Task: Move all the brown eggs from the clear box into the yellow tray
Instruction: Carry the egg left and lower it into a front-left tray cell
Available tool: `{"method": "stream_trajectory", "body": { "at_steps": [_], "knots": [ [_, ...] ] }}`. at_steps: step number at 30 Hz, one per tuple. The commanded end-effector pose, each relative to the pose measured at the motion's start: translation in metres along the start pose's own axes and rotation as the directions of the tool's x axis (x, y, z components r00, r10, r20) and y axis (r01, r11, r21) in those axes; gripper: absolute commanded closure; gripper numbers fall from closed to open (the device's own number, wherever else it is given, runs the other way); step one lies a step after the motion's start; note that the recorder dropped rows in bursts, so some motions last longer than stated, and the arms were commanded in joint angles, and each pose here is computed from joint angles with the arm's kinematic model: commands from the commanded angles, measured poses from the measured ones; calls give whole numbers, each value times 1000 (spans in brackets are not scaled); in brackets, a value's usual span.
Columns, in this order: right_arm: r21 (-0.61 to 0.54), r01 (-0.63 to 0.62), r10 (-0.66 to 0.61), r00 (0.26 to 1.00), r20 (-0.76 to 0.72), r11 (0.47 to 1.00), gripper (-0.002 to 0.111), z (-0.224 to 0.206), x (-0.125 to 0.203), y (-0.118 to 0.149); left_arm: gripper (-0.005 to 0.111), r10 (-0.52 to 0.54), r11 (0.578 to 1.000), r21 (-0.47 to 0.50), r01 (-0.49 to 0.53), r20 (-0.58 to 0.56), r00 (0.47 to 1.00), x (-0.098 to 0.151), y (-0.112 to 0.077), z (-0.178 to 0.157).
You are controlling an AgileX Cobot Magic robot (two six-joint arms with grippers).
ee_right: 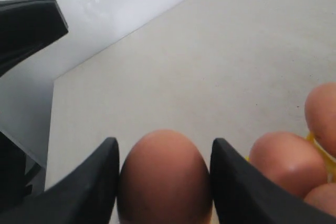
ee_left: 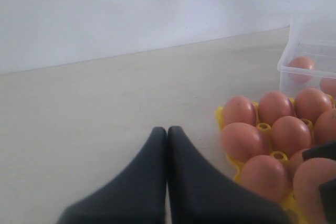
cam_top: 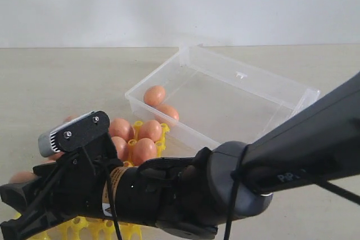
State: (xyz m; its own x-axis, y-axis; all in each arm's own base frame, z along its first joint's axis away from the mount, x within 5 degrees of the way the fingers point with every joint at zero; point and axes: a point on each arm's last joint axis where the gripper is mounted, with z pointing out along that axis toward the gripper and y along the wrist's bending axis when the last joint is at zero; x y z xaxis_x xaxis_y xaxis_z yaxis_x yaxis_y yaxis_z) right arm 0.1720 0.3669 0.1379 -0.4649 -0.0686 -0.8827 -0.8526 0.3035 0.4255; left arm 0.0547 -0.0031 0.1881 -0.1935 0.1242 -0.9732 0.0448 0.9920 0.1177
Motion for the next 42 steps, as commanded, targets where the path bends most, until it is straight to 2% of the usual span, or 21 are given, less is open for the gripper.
{"method": "stream_trajectory", "body": {
  "at_steps": [1, 9, 19, 22, 27, 38, 42],
  "knots": [
    [-37, -5, 7, 999, 41, 999, 109, 12, -6, 1, 111, 3, 1000, 6, -3, 8, 1000, 0, 0, 0],
    [-28, -33, 34, 999, 29, 999, 109, 31, -1, -7, 111, 3, 1000, 6, -3, 8, 1000, 0, 0, 0],
    [37, -41, 43, 997, -57, 998, 109, 36, 12, -16, 111, 3, 1000, 6, -3, 8, 1000, 0, 0, 0],
    [39, 5, -2, 997, -79, 999, 109, 36, 15, -17, 111, 3, 1000, 6, -3, 8, 1000, 0, 0, 0],
    [-23, 221, -222, 970, -102, 975, 109, 36, 18, -14, 111, 3, 1000, 6, -3, 8, 1000, 0, 0, 0],
    [-26, 242, -244, 965, -98, 970, 108, 36, 17, -13, 111, 3, 1000, 6, -3, 8, 1000, 0, 0, 0],
    [-28, 270, -272, 958, -97, 962, 95, 36, 17, -13, 111, 3, 1000, 6, -3, 8, 1000, 0, 0, 0]
  ]
}}
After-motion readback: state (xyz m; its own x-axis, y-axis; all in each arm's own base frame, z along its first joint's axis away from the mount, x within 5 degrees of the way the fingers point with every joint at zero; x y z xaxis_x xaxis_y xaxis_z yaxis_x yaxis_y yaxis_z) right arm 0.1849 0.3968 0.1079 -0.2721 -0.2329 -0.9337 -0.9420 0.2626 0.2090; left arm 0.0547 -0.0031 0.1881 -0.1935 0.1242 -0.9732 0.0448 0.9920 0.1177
